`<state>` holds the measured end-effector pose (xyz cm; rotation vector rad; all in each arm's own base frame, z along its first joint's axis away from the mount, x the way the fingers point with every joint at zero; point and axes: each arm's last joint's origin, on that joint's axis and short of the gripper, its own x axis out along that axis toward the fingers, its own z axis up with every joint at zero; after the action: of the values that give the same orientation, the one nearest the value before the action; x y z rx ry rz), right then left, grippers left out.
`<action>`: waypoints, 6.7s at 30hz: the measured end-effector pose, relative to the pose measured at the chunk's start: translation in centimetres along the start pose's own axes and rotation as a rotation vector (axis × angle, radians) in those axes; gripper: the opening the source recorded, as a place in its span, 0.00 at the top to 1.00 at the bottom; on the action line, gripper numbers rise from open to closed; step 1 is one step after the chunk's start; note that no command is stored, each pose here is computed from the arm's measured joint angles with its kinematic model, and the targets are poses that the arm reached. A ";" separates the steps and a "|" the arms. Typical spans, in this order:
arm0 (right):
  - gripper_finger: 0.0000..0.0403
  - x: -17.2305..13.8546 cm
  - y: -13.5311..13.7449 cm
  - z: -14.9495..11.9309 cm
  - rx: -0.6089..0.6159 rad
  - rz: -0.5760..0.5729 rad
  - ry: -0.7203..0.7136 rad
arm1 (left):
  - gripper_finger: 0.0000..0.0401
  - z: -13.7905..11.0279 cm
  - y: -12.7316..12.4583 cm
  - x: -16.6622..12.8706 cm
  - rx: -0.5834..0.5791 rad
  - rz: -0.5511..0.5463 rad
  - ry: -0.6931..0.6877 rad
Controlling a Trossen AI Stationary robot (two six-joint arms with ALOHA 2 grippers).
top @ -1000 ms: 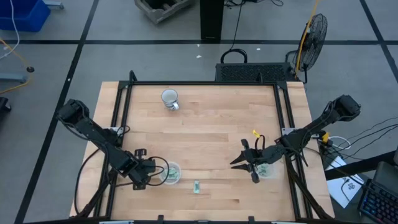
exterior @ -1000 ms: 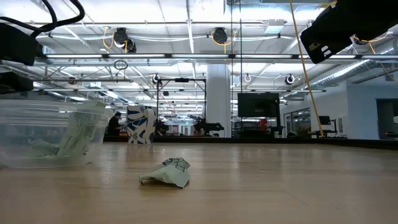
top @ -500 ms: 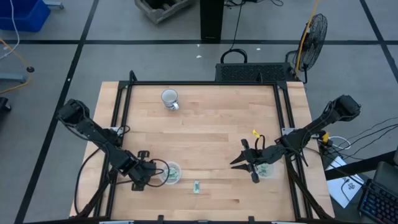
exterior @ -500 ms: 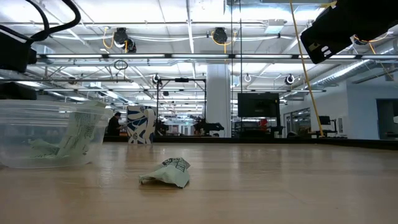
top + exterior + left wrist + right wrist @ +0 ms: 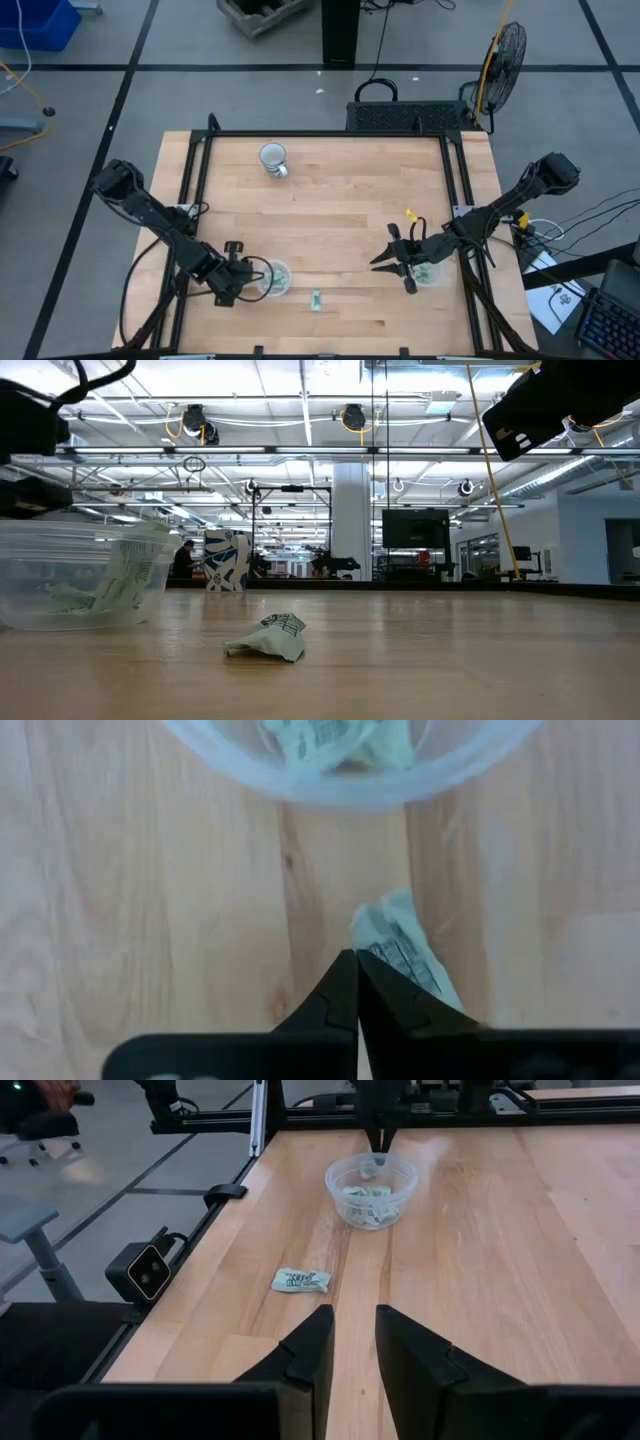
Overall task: Pick and place items into bin
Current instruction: Put the stevia packet into the left transparent bin, then put the stevia packet into the right transparent bin
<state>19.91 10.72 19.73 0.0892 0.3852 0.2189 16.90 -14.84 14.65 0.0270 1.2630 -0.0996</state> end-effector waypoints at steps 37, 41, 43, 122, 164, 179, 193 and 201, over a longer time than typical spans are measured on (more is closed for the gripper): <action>0.82 0.0 0.0 -0.1 -0.004 0.001 0.006 | 0.70 1.4 0.0 -0.5 -0.251 -0.002 -0.066; 0.82 0.0 0.0 -0.1 -0.001 0.001 0.006 | 0.70 1.3 0.0 -0.5 -0.233 0.001 -0.064; 0.82 0.0 0.0 -0.1 -0.001 0.001 0.006 | 0.70 1.3 0.1 -0.5 -0.231 0.004 -0.061; 0.77 2.6 0.2 -1.4 -0.162 0.020 0.020 | 0.90 6.8 1.5 -2.8 -0.363 0.056 -0.335; 0.50 20.2 -2.6 -2.9 -0.219 0.300 0.105 | 0.84 7.3 1.4 -2.9 -0.275 0.071 -0.384; 0.50 22.2 -3.0 -5.0 -0.202 0.375 0.137 | 0.84 7.3 1.4 -3.0 -0.275 0.073 -0.388; 0.61 22.4 -3.2 -5.4 -0.203 0.357 0.134 | 0.84 7.3 1.4 -2.9 -0.274 0.071 -0.383; 0.73 21.9 -3.1 -4.3 -0.157 0.351 0.141 | 0.84 7.3 1.4 -2.9 -0.274 0.069 -0.383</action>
<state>38.66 12.90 7.47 -0.0143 0.4907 0.6032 23.04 -13.84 19.61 -0.1775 0.8826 0.1245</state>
